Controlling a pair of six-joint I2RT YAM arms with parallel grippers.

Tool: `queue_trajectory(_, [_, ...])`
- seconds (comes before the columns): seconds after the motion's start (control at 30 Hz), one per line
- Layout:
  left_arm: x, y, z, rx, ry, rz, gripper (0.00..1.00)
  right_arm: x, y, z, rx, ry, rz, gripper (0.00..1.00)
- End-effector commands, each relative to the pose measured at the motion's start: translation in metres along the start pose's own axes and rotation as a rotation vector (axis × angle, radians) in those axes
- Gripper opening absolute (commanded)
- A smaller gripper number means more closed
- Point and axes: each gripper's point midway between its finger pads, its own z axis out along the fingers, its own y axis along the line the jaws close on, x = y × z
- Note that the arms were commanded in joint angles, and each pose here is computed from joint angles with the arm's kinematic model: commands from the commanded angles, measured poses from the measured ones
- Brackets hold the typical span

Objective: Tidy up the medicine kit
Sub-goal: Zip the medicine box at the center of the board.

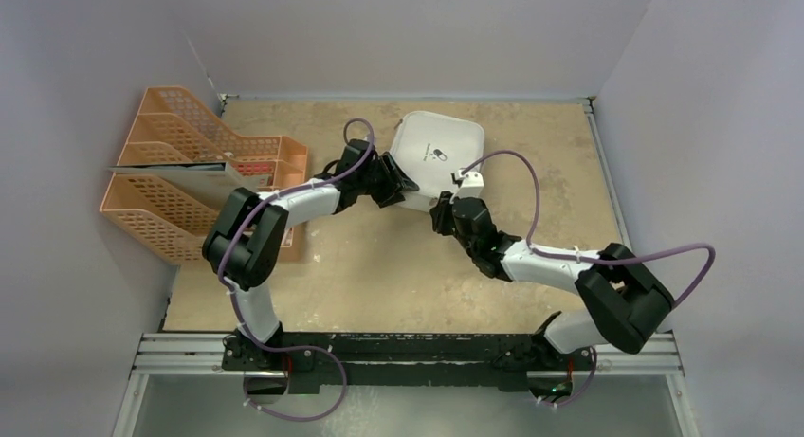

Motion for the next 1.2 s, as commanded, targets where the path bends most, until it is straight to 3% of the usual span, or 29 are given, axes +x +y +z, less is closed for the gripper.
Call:
queue_trajectory(0.0, [-0.017, -0.006, 0.007, -0.010, -0.065, -0.006, 0.46, 0.013, -0.003, -0.001, -0.047, 0.103, 0.040, 0.39])
queue_trajectory(0.37, [-0.007, 0.005, 0.009, -0.021, -0.039, -0.032, 0.40, -0.021, 0.011, 0.024, -0.061, -0.040, 0.027, 0.50])
queue_trajectory(0.77, [0.004, 0.009, 0.009, -0.012, -0.010, -0.055, 0.39, -0.033, -0.001, 0.046, 0.186, -0.179, -0.044, 0.50])
queue_trajectory(0.93, [0.009, 0.015, 0.011, -0.023, 0.004, -0.061, 0.38, -0.044, -0.007, 0.050, 0.254, -0.240, -0.069, 0.41])
queue_trajectory(1.17, [0.014, 0.024, 0.012, -0.044, 0.018, -0.062, 0.38, -0.056, -0.007, 0.054, 0.279, -0.269, -0.131, 0.04])
